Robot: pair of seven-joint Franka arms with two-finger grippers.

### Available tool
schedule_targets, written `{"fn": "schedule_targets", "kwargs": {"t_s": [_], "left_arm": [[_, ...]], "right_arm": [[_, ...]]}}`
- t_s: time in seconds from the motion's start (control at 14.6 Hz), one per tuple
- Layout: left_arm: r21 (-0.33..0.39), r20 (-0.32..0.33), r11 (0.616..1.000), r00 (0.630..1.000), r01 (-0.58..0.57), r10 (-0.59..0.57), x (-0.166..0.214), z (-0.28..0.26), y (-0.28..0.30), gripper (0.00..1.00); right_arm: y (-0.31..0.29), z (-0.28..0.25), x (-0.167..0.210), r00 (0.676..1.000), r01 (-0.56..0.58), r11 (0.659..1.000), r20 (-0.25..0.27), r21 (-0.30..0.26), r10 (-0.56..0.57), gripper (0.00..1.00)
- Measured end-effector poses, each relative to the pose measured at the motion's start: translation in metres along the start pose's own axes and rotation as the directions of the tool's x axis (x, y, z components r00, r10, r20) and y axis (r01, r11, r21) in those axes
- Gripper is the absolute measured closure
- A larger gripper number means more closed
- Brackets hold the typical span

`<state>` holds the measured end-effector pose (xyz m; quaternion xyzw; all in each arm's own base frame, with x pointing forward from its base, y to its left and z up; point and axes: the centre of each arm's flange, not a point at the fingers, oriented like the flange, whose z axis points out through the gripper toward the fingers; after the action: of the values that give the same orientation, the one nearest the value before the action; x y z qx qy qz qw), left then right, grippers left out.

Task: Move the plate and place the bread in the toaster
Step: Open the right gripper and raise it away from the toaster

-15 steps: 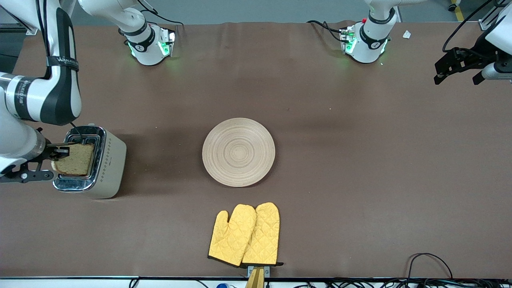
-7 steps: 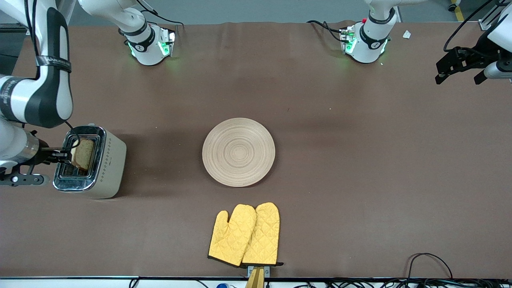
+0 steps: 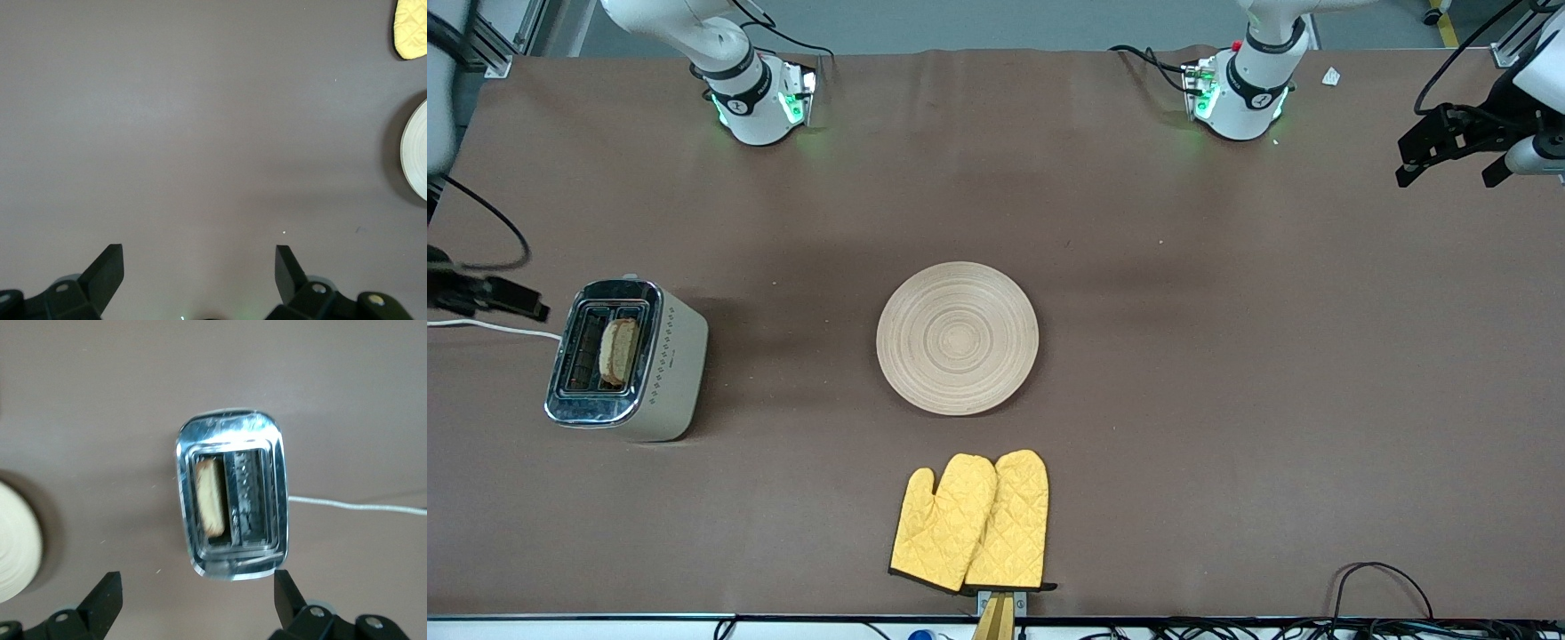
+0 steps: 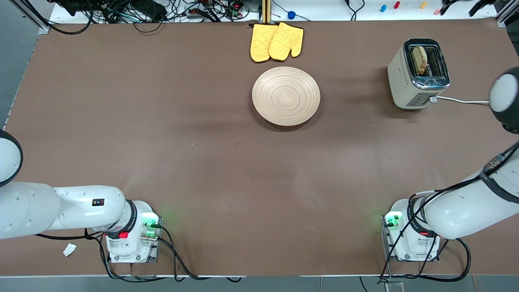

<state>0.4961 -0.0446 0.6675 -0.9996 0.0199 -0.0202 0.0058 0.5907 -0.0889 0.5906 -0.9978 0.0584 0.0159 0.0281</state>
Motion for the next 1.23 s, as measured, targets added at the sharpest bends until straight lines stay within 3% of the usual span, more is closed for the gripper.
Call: {"fn": "schedule_targets", "kwargs": {"t_s": [0.2, 0.48, 1.23], "left_arm": [[0.000, -0.001, 1.000, 1.000, 0.000, 0.000, 0.000, 0.000, 0.000, 0.00], [0.000, -0.002, 1.000, 1.000, 0.001, -0.001, 0.000, -0.001, 0.000, 0.00], [0.000, -0.008, 1.000, 1.000, 0.000, 0.000, 0.000, -0.004, -0.001, 0.00]], "right_arm": [[-0.020, -0.043, -0.032, 1.000, -0.003, 0.999, 0.003, 0.044, 0.003, 0.00], [-0.064, -0.049, -0.044, 0.998, 0.055, 0.998, 0.021, 0.019, -0.055, 0.00], [-0.081, -0.045, -0.043, 0.994, 0.107, 0.993, 0.027, -0.046, -0.106, 0.00]]}}
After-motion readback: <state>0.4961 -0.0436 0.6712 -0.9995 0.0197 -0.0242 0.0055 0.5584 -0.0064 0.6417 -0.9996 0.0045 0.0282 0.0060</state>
